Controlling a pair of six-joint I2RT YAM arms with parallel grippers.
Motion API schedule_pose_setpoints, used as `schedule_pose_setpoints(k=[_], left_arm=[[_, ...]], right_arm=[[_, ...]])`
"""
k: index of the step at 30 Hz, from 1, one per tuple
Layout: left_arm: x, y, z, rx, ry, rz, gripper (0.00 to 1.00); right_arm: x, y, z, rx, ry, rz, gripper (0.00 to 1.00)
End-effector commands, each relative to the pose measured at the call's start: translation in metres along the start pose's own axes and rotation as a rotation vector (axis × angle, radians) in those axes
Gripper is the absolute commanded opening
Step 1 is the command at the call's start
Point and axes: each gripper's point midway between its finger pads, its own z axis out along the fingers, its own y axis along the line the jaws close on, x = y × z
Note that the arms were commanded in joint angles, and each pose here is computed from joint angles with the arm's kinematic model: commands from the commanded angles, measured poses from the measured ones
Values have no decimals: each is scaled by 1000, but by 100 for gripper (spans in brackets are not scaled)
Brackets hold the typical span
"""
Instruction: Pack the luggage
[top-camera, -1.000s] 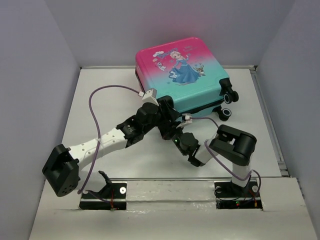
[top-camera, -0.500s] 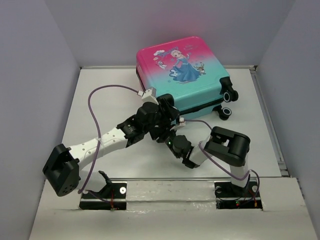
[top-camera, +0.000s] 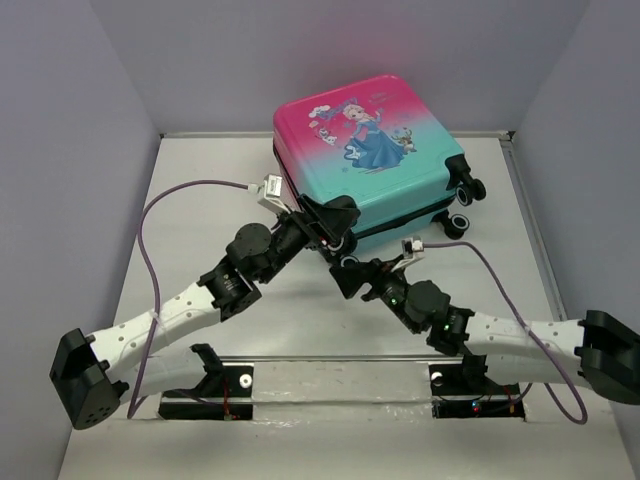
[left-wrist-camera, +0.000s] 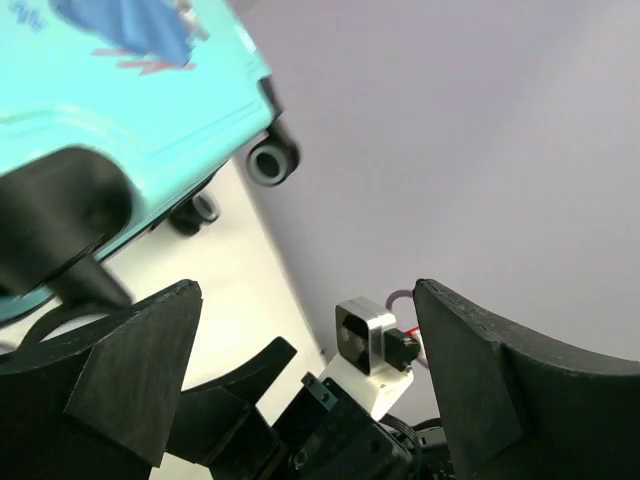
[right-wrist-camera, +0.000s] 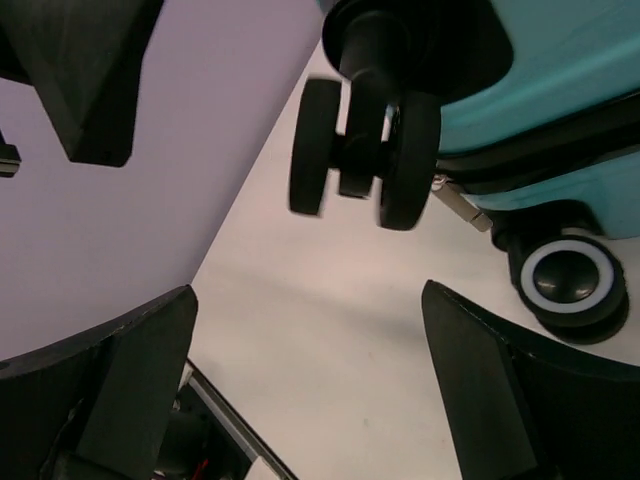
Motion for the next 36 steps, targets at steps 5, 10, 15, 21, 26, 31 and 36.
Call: schedule_pose_setpoints(k=[5,10,15,21,26,31,36], left_arm=[[-20,-23,-1,133,-61,-50,99],[-23,-6,-13,85,-80,3,99],[-5,25,-29,10,-28,53,98],[23,97,-67,-177,9,74,82],[48,136,-80,-247,60,88,63],[68,160,-69,-307,145,177,60],[65,157,-50,-312,137,257,59]], right_arm=[[-32,-12,9,86,79,-188,100],[-46,-7,27,81,94,-220,100],[-56,-13,46,110,109,-228,100],[-52,-23,66,148,145,-283,100],[-46,-36,74,226,204,-351,94],[-51,-51,74,322,228,-434,79],[-60,-69,66,436,275,-550,37]])
